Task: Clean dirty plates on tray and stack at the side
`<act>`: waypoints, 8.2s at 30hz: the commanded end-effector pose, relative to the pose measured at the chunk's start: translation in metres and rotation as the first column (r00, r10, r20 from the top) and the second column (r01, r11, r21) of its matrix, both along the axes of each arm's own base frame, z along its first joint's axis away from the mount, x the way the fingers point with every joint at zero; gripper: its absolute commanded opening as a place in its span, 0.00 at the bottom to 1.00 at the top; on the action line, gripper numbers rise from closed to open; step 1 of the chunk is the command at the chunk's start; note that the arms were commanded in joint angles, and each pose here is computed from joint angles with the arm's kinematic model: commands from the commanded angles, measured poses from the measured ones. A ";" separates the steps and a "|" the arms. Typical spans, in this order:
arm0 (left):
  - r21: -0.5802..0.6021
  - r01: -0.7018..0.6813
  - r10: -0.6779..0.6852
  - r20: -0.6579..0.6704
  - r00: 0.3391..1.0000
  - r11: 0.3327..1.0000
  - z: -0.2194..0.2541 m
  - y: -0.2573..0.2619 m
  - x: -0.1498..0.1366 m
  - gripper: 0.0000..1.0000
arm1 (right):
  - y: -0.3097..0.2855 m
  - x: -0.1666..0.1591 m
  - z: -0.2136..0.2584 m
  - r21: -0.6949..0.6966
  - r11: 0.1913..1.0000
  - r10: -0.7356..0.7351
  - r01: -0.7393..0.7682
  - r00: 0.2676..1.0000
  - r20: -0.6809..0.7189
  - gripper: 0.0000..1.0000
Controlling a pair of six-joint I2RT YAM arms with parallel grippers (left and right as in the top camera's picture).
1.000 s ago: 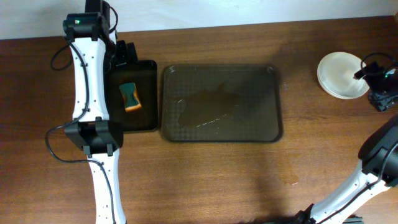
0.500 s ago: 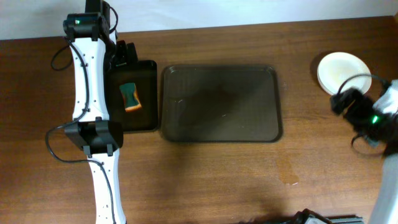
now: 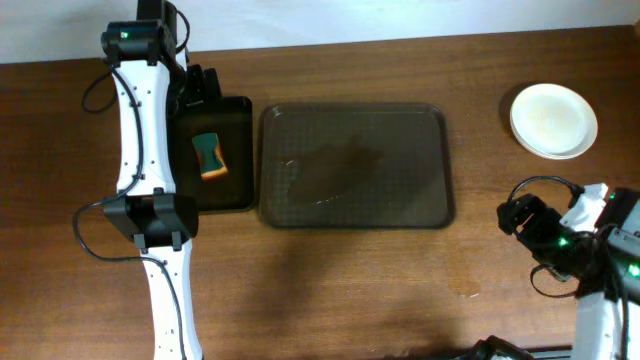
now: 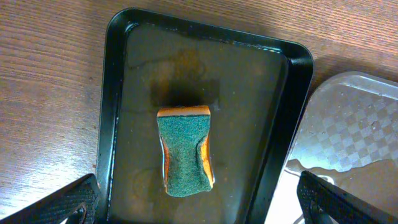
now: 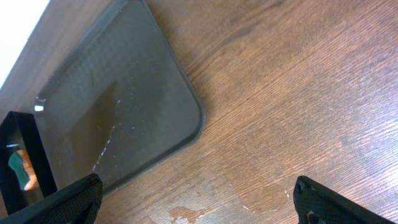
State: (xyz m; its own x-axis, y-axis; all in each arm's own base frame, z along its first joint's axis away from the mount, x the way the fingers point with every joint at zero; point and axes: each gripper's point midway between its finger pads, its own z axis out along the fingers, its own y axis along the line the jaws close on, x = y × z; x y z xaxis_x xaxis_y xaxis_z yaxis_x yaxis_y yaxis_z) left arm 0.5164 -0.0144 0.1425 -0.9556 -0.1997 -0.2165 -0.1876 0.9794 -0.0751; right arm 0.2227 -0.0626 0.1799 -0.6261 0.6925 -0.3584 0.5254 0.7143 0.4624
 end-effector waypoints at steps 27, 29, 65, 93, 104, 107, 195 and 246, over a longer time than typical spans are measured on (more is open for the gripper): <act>-0.002 0.003 -0.003 0.017 1.000 1.000 0.007 0.003 0.000 1.00 | 0.081 0.045 -0.057 -0.356 0.842 0.420 -0.405 0.907 -0.038 0.98; -0.002 0.002 -0.002 0.017 1.000 1.000 0.007 0.003 0.000 1.00 | 0.081 0.033 -0.047 -0.387 0.844 0.422 -0.371 0.905 0.052 0.98; -0.002 0.002 -0.002 0.017 1.000 1.000 0.007 0.003 0.000 1.00 | 0.072 0.002 -0.021 -0.537 0.841 0.411 -0.061 0.717 0.563 0.98; -0.002 0.002 -0.002 0.017 1.000 1.000 0.007 0.003 0.000 1.00 | 0.070 0.023 -0.024 -0.694 0.720 0.538 0.027 0.610 0.582 0.98; -0.002 0.002 -0.002 0.017 1.000 1.000 0.007 0.003 0.000 1.00 | 0.057 0.023 -0.024 -0.694 0.717 0.505 0.065 0.637 0.582 0.98; -0.002 0.002 -0.002 0.017 1.000 1.000 0.007 0.003 0.000 1.00 | 0.057 0.023 -0.024 -0.694 0.717 0.505 0.065 0.637 0.582 0.98; 0.357 -0.077 -0.315 0.891 0.328 0.931 0.013 0.034 -0.271 1.00 | 0.057 0.023 -0.024 -0.694 0.717 0.505 0.065 0.637 0.582 0.98; 0.135 -0.071 -0.107 0.945 0.309 0.988 0.014 0.027 -0.271 1.00 | 0.057 0.023 -0.024 -0.694 0.717 0.505 0.065 0.637 0.582 0.98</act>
